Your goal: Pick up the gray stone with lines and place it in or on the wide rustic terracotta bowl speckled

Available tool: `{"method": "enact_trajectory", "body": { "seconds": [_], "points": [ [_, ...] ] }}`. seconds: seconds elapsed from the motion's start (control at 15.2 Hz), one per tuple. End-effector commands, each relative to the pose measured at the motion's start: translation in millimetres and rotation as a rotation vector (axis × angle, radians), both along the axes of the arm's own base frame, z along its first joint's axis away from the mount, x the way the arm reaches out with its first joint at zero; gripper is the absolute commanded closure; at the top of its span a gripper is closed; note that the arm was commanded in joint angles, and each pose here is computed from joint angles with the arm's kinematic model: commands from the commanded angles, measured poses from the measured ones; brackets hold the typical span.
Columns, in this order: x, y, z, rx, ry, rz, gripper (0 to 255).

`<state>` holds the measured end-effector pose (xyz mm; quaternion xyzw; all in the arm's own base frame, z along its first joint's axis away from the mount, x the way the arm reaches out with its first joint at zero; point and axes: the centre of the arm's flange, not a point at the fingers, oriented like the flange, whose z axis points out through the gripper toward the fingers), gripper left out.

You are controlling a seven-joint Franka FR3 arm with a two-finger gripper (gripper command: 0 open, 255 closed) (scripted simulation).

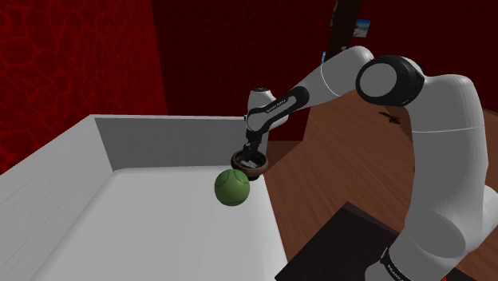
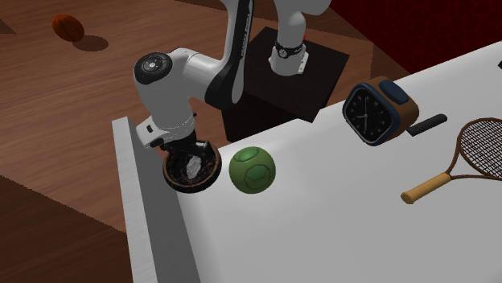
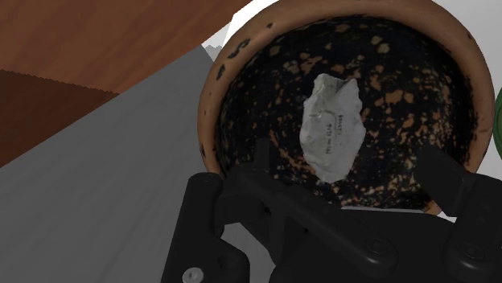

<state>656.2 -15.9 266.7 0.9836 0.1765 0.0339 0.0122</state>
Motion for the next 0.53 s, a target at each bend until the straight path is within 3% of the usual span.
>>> {"method": "enact_trajectory", "body": {
  "seconds": [0.0, 0.26, 0.46],
  "points": [
    [0, 0, 0, 0.0, 0.0, 0.0, 0],
    [-4, 1, 50, 0.0, 0.0, 0.0, 0],
    [-4, 1, 50, 0.0, 0.0, 0.0, 0]
  ]
}}
